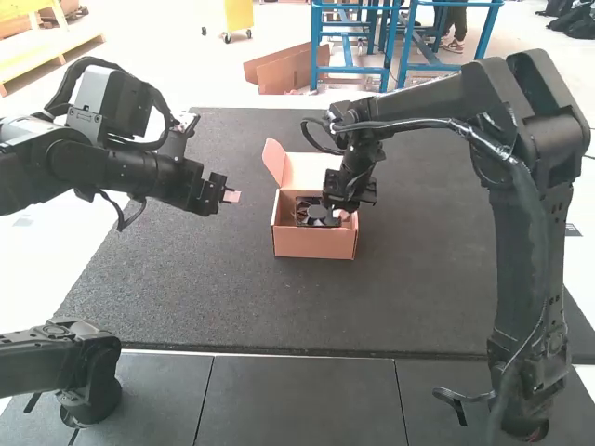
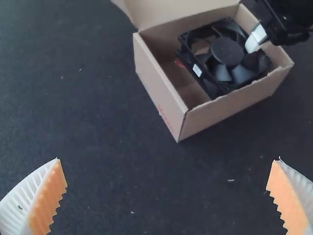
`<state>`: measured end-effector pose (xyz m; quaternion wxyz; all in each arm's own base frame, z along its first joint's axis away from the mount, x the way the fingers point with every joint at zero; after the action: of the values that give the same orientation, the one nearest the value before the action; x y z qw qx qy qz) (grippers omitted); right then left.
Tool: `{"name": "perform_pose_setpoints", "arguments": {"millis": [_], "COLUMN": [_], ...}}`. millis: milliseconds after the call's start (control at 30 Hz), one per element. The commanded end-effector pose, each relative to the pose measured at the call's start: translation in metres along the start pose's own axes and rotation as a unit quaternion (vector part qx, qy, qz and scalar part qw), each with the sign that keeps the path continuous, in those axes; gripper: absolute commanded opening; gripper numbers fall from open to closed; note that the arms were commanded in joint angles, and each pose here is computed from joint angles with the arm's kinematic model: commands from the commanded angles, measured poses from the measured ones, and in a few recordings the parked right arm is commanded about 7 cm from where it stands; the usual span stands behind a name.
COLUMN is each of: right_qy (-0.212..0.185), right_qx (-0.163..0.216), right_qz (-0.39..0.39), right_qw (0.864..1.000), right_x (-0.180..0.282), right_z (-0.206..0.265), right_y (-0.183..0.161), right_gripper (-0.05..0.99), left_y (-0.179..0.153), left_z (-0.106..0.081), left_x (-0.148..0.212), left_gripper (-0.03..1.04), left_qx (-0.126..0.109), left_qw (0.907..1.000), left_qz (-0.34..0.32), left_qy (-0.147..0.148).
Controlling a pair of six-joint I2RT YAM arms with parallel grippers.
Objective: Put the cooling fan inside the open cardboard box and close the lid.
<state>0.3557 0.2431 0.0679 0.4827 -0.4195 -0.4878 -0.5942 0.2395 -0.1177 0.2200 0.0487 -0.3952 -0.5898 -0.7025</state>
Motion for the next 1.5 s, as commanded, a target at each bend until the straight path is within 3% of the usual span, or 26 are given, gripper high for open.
{"name": "perform_pose_setpoints", "arguments": {"millis": [0,133,267,400,567,800,1000,1267,1467], "right_qy": [0.022,0.051,0.072,0.125,0.180,0.130,0.099,0.144,0.143], "right_qx": [0.007,0.012,0.016,0.026,0.057,0.065,0.071,0.078,0.075], "right_qz": [-0.025,-0.020,-0.037,-0.046,-0.117,-0.193,-0.231,-0.333,-0.336], "right_qw": [0.999,0.998,0.997,0.991,0.975,0.970,0.965,0.929,0.928], "right_x": [0.011,0.016,0.033,0.075,0.156,0.213,0.220,0.216,0.188], "right_z": [0.015,0.026,0.038,0.062,0.079,0.017,-0.036,-0.048,-0.055], "right_y": [0.014,0.016,0.029,0.040,0.065,0.069,0.045,0.020,0.018], "right_gripper": [0.03,0.35,0.92,0.92,0.92,0.92,0.92,0.92,0.92], "left_y": [0.021,0.020,0.021,0.025,0.020,0.031,0.047,0.050,0.052], "left_z": [0.002,0.002,0.002,0.003,0.007,0.031,0.059,0.083,0.093], "left_x": [0.013,0.013,0.012,0.011,-0.004,-0.021,-0.036,-0.071,-0.096], "left_gripper": [0.97,0.97,0.97,0.97,0.97,0.97,0.97,0.97,0.97], "left_qx": [-0.001,-0.001,-0.001,0.000,0.022,0.091,0.121,0.130,0.135], "left_qw": [0.9994,0.9995,0.9994,0.9992,0.9995,0.9946,0.9890,0.9846,0.9823], "left_qz": [-0.034,-0.032,-0.034,-0.039,-0.010,0.002,-0.002,0.008,0.016], "left_qy": [0.008,0.008,0.008,0.008,0.017,0.051,0.086,0.117,0.129]}}
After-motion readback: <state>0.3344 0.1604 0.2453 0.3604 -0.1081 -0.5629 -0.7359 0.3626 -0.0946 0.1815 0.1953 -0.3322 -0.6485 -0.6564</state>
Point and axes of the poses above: each hand's point on the last joint's axis, 136 mm out from that joint toward the fingers, its own x axis back along the fingers, its own z axis along the line the jaws close on, y = z × x, the point moved 2 cm from there along x, back along the fingers, and after that the axes turned 3 degrees about -x, right-handed, at the moved point
